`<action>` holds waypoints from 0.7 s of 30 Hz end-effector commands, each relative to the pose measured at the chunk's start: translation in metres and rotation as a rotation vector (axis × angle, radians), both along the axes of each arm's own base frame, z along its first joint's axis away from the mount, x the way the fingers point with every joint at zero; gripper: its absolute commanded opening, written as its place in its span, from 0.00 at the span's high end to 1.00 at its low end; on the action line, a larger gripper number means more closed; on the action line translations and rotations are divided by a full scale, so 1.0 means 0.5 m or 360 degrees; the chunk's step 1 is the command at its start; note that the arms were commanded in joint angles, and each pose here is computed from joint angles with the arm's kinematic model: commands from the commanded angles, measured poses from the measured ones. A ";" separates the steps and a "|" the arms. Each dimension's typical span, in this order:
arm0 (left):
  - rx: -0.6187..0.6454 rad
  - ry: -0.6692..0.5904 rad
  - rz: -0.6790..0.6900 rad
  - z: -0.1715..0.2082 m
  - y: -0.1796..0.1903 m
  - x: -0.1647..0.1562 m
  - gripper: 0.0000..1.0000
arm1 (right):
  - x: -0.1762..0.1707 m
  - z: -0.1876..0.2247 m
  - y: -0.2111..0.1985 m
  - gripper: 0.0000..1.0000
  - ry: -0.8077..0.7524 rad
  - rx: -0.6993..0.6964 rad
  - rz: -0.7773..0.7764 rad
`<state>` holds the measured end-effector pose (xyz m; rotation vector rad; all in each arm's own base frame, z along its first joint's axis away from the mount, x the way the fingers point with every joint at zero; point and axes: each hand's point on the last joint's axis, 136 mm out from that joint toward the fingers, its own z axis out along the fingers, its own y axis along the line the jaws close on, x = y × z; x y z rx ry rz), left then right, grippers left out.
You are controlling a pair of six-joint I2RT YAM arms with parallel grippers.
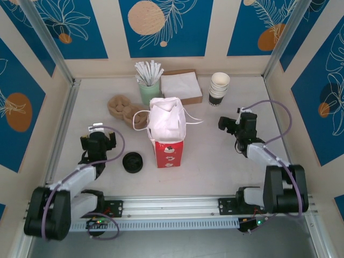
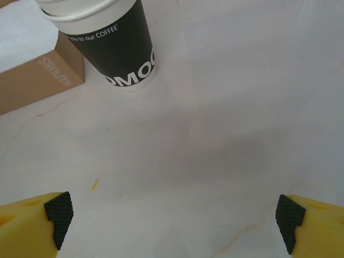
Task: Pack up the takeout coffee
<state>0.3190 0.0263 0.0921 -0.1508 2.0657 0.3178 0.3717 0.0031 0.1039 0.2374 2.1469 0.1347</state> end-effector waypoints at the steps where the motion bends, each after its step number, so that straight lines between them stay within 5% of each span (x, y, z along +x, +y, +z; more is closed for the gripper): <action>1: -0.0039 -0.0233 -0.0183 0.053 -0.035 0.057 0.01 | 0.045 0.039 0.008 0.01 -0.0300 -0.0136 0.0094; 11: -0.0086 -0.0323 -0.0396 0.022 -0.078 0.124 0.01 | 0.047 -0.018 0.039 0.01 -0.0353 -0.0050 0.0300; 14: -0.0081 -0.0210 -0.0488 -0.008 -0.098 0.141 0.01 | 0.049 -0.019 0.049 0.01 -0.0353 -0.0080 0.0325; 21: -0.0091 -0.0199 -0.0412 -0.007 -0.082 0.149 0.01 | 0.048 -0.019 0.050 0.01 -0.0354 -0.0081 0.0327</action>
